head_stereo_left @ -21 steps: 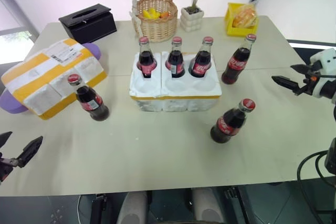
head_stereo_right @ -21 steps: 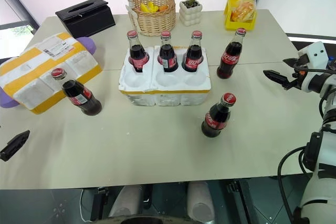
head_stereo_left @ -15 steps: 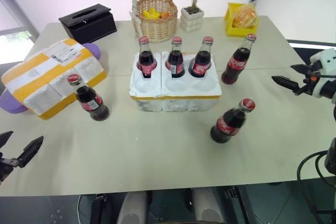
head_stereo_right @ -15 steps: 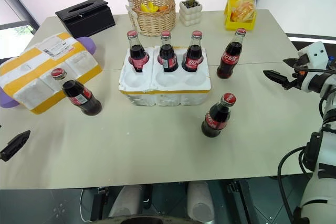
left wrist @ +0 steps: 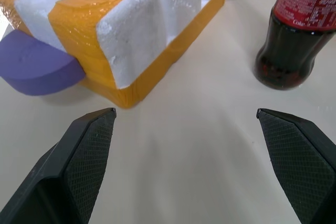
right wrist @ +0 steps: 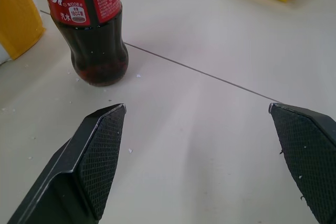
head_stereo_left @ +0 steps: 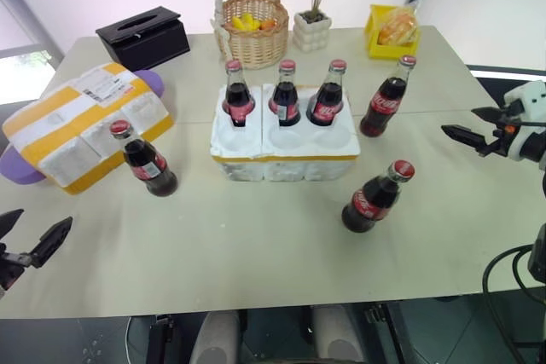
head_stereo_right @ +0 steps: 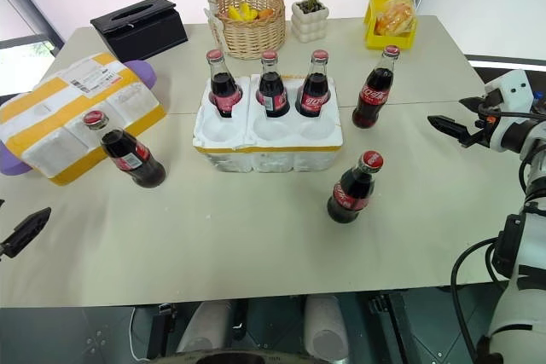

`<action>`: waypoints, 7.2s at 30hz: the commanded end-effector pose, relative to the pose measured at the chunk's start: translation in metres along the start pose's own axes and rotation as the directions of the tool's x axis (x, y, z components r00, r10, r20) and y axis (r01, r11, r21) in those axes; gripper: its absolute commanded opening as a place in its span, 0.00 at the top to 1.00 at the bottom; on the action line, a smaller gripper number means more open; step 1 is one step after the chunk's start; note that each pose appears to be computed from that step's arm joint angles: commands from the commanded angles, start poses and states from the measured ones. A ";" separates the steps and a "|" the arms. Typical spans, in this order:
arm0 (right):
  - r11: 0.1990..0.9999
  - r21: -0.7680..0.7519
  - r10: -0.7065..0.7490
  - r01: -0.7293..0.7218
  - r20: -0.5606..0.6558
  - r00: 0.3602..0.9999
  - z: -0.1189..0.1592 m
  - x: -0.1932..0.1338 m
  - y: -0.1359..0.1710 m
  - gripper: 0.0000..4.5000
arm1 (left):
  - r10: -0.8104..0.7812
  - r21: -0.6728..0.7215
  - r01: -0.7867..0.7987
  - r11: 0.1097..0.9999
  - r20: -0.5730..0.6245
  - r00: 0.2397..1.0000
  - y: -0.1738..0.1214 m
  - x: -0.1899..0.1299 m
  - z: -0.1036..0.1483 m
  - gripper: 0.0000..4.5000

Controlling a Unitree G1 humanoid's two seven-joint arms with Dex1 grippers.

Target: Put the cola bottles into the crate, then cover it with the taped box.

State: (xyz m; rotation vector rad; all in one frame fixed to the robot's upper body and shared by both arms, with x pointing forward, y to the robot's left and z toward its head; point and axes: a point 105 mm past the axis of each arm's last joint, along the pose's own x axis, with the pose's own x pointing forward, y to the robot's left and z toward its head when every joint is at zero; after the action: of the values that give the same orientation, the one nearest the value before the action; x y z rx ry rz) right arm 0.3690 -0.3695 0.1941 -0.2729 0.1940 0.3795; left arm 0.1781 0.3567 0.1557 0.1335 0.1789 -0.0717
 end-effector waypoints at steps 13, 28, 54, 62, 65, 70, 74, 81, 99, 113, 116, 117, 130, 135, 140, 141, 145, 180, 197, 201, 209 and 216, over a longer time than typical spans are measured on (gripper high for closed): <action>0.929 -0.200 0.338 -0.311 0.118 0.934 0.121 -0.056 0.013 0.00 | -0.314 0.045 0.312 0.949 0.051 0.948 -0.034 0.037 0.045 0.00; 0.618 -0.354 0.773 -0.702 0.111 0.625 0.194 -0.090 0.131 0.00 | -0.413 0.065 0.409 0.910 0.062 0.908 -0.055 0.068 0.043 0.00; 0.541 -0.367 0.836 -0.757 0.133 0.533 0.187 -0.084 0.156 0.00 | -0.471 0.069 0.466 0.882 0.119 0.874 -0.086 0.139 0.038 0.00; 0.555 -0.360 0.824 -0.750 0.113 0.555 0.176 -0.078 0.154 0.00 | -0.503 0.059 0.500 0.864 0.145 0.852 -0.096 0.144 0.040 0.37; 0.561 -0.354 0.820 -0.748 0.116 0.561 0.175 -0.078 0.153 0.00 | -0.509 0.060 0.506 0.861 0.148 0.848 -0.096 0.141 0.043 0.36; 0.570 -0.348 0.813 -0.744 0.114 0.570 0.172 -0.074 0.151 0.00 | -0.513 0.057 0.511 0.857 0.169 0.841 -0.093 0.135 0.059 0.36; 0.592 -0.331 0.799 -0.735 0.119 0.590 0.169 -0.072 0.144 0.00 | -0.572 0.058 0.573 0.818 0.195 0.797 -0.101 0.127 0.086 0.36; 0.607 -0.325 0.789 -0.725 0.134 0.600 0.168 -0.071 0.141 0.00 | -0.698 0.130 0.691 0.711 0.245 0.672 -0.127 0.114 0.147 0.36; 0.644 -0.297 0.762 -0.705 0.164 0.627 0.157 -0.070 0.146 0.00 | -0.878 0.244 0.845 0.476 0.194 0.439 -0.212 0.169 0.193 0.36; 0.672 -0.283 0.739 -0.685 0.187 0.647 0.155 -0.066 0.146 0.00 | -0.926 0.262 0.891 0.372 0.044 0.374 -0.235 0.171 0.155 0.36; 0.671 -0.285 0.740 -0.685 0.190 0.646 0.155 -0.065 0.146 0.00 | -0.918 0.284 0.881 0.378 -0.010 0.397 -0.239 0.177 0.138 0.36; 0.671 -0.285 0.740 -0.685 0.191 0.645 0.156 -0.065 0.146 0.00 | -0.914 0.291 0.877 0.382 -0.023 0.405 -0.240 0.179 0.133 0.36; 0.677 -0.287 0.734 -0.677 0.206 0.647 0.158 -0.063 0.146 0.00 | -0.852 0.252 0.822 0.511 0.016 0.524 -0.233 0.205 0.109 0.01; 0.696 -0.279 0.717 -0.662 0.212 0.664 0.156 -0.064 0.141 0.00 | -0.852 0.250 0.815 0.523 0.112 0.512 -0.215 0.185 0.138 0.01; 0.735 -0.247 0.677 -0.631 0.224 0.701 0.150 -0.064 0.132 0.00 | -0.858 0.278 0.812 0.514 0.191 0.477 -0.191 0.145 0.179 0.01; 0.748 -0.236 0.663 -0.620 0.231 0.712 0.149 -0.065 0.128 0.00 | -0.863 0.282 0.816 0.504 0.205 0.462 -0.187 0.134 0.188 0.01; 0.801 -0.186 0.599 -0.569 0.249 0.761 0.140 -0.065 0.111 0.00 | -0.898 0.293 0.852 0.434 0.221 0.381 -0.183 0.096 0.211 0.01; 0.850 0.095 0.504 -0.518 0.138 0.852 -0.007 -0.076 0.191 0.00 | -0.993 0.257 0.959 0.119 0.058 0.108 -0.247 0.099 0.176 0.01; 0.806 0.143 0.547 -0.574 0.193 0.815 -0.017 -0.030 0.208 0.00 | -0.990 0.272 0.952 0.140 0.052 0.131 -0.247 0.098 0.178 0.01; 0.808 0.144 0.537 -0.571 0.217 0.815 -0.014 -0.026 0.205 0.19 | -0.989 0.275 0.950 0.149 0.049 0.140 -0.245 0.097 0.178 0.00; 0.794 0.132 0.546 -0.593 0.275 0.792 0.009 -0.035 0.191 0.38 | -0.984 0.263 0.949 0.175 0.056 0.167 -0.238 0.095 0.177 0.00; 0.785 -0.019 0.578 -0.620 0.385 0.720 0.091 -0.042 0.162 0.38 | -0.973 0.254 0.939 0.231 0.051 0.225 -0.223 0.079 0.170 0.00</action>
State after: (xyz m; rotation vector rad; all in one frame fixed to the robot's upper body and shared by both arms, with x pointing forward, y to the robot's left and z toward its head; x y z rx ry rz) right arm 0.2875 -0.2166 0.2185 0.0224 0.0405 1.0036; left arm 0.2729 0.1032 0.2661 0.1471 0.0726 -1.4385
